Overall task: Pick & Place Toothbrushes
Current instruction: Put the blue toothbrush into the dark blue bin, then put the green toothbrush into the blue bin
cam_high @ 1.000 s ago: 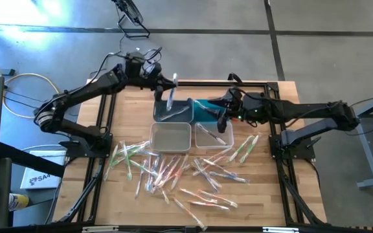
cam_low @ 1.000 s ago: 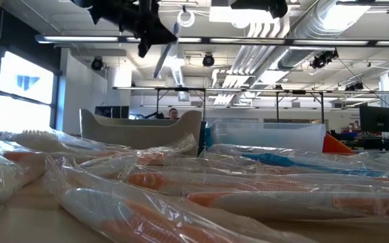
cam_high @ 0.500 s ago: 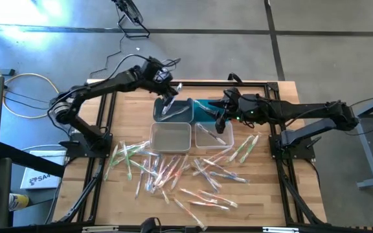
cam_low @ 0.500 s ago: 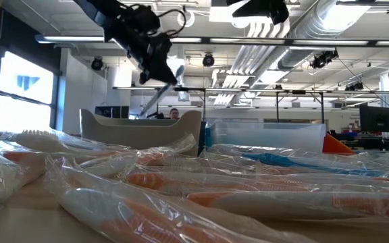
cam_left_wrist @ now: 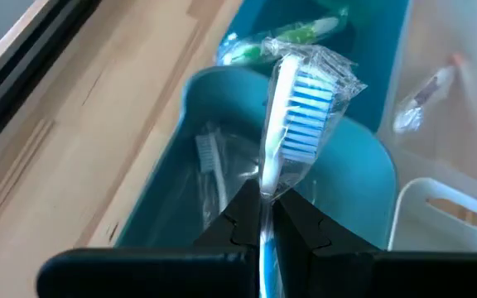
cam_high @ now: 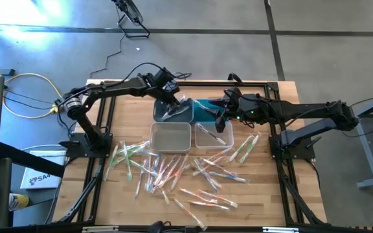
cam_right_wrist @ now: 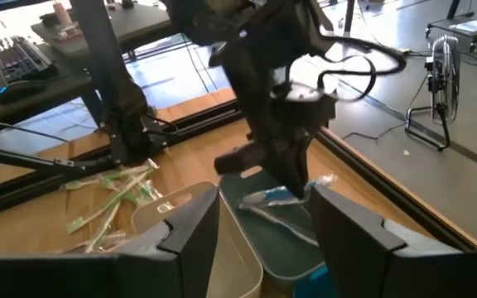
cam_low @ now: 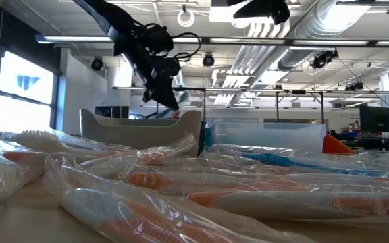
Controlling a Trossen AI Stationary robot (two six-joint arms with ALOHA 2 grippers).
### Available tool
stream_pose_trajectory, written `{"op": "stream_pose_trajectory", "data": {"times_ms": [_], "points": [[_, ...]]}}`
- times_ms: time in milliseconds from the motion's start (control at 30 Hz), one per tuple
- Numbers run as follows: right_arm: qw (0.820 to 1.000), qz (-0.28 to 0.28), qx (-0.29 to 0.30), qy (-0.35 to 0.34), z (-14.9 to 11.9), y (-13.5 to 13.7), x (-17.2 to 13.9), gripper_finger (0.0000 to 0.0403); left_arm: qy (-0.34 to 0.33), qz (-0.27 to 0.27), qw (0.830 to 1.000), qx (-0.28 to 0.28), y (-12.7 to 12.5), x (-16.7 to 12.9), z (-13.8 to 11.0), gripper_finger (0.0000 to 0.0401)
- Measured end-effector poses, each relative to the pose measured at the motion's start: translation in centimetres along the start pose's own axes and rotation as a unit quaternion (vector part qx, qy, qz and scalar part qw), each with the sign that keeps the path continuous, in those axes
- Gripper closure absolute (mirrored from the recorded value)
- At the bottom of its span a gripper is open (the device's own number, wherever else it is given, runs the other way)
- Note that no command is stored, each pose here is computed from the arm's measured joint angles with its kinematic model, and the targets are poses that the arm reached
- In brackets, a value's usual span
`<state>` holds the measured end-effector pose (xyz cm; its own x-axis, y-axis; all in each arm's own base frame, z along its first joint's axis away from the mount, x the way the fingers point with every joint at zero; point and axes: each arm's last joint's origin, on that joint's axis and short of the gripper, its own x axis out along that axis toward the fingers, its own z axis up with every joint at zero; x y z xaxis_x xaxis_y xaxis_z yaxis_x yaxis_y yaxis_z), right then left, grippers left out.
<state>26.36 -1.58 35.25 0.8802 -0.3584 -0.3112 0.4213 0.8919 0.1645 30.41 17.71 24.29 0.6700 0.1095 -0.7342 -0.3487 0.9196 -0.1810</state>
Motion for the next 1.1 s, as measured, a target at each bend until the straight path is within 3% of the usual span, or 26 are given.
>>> {"op": "stream_pose_trajectory", "data": {"times_ms": [600, 933, 1100], "points": [[1.0, 0.0, 0.001, 0.0, 0.0, 0.0, 0.0, 0.022, 0.055, 0.016, 0.998, -0.009, -0.5, 4.0, -1.4, 0.039], [1.0, 0.002, 0.001, 0.0, 0.0, 0.0, 0.0, 0.022, 0.041, 0.021, 0.999, -0.018, -0.5, 4.0, -1.1, 0.0296], [1.0, 0.002, 0.001, 0.001, 0.0, 0.0, 0.0, 0.022, 0.041, 0.02, 0.999, -0.019, -0.5, 3.9, -1.1, 0.0275]]}}
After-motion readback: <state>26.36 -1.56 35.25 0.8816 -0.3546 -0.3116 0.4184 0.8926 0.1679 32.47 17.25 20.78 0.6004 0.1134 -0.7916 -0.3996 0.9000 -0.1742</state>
